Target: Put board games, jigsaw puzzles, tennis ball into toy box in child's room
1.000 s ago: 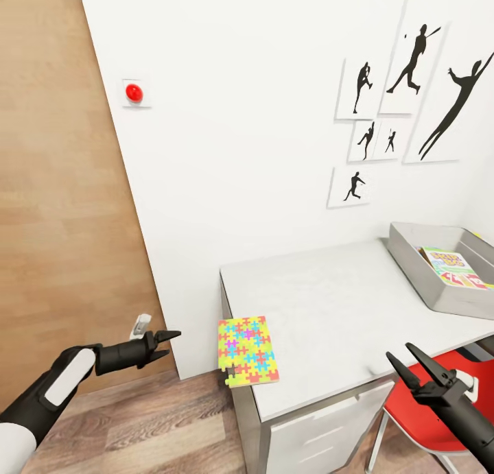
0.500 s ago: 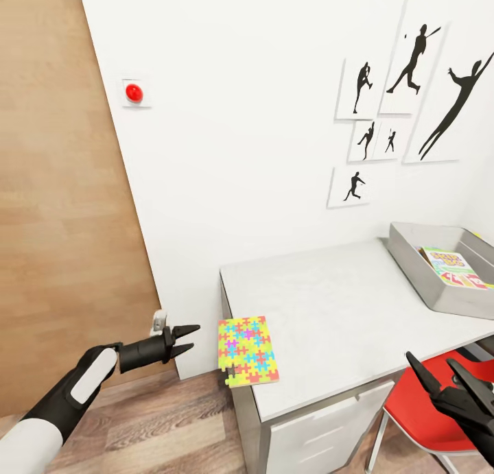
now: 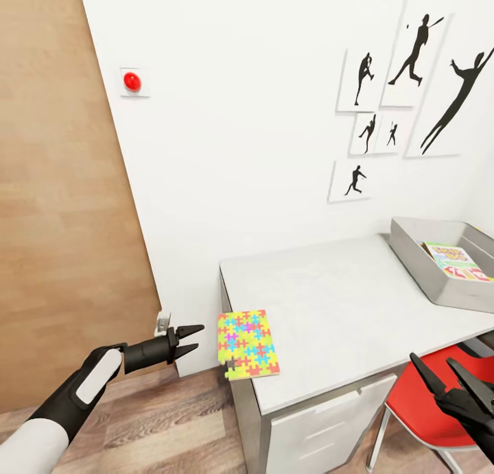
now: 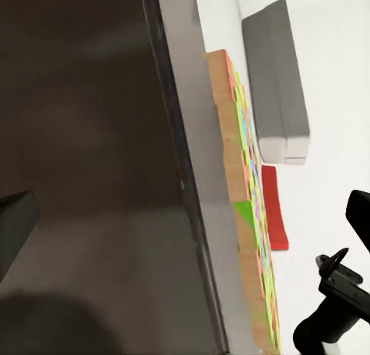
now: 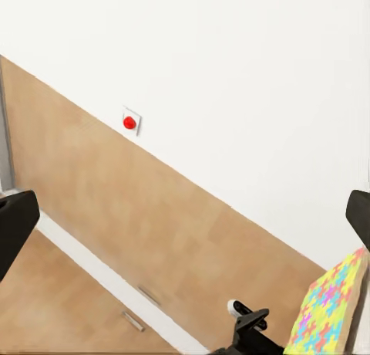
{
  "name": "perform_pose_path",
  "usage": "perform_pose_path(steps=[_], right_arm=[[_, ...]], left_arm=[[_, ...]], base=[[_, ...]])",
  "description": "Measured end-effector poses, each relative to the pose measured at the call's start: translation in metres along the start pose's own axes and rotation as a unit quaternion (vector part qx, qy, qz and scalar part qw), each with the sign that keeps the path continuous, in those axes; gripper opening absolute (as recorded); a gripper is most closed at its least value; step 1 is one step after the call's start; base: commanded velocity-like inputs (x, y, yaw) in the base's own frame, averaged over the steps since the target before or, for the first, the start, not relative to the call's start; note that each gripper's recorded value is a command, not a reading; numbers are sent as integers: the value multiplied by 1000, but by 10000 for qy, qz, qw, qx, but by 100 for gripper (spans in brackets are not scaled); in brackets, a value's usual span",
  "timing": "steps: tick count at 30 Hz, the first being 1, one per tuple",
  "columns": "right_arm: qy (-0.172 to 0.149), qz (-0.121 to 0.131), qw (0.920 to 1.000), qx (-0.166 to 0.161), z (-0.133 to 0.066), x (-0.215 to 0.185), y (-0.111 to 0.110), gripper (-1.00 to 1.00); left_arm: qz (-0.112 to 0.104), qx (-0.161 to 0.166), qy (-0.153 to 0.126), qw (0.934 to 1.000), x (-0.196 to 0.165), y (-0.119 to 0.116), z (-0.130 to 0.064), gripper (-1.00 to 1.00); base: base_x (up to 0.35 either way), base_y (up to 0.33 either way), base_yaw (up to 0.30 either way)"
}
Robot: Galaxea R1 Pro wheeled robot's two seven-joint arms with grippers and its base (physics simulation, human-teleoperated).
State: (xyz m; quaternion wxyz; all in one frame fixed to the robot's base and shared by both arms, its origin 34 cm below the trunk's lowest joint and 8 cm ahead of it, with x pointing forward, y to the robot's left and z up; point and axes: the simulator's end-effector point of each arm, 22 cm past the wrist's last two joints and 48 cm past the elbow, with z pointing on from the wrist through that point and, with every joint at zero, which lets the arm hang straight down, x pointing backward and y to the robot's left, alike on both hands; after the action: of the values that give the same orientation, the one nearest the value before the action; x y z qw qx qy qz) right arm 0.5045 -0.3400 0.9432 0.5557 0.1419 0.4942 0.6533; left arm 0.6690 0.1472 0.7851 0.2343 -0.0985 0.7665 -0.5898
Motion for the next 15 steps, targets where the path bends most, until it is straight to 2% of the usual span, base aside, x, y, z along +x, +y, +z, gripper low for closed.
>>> perform_pose_path(steps=[2,6,11,15], right_arm=[[108,-170,9998,-60,2,-2,7,100],[163,-268,9993,-226,-8,1,19,100],[104,-319,9984,-452,-24,4,25,100],[-38,-484,9966,-672,-40,-4,35,100]], left_arm=[[-2,3,-8,10000,0,3,0,100],[-17,38,-10,10000,2,9,-1,100],[-23,269,23,9996,4,6,0,100],[-8,436,79,9990,6,2,2,100]], base=[[0,0,0],[0,0,0],[0,0,0],[0,0,0]])
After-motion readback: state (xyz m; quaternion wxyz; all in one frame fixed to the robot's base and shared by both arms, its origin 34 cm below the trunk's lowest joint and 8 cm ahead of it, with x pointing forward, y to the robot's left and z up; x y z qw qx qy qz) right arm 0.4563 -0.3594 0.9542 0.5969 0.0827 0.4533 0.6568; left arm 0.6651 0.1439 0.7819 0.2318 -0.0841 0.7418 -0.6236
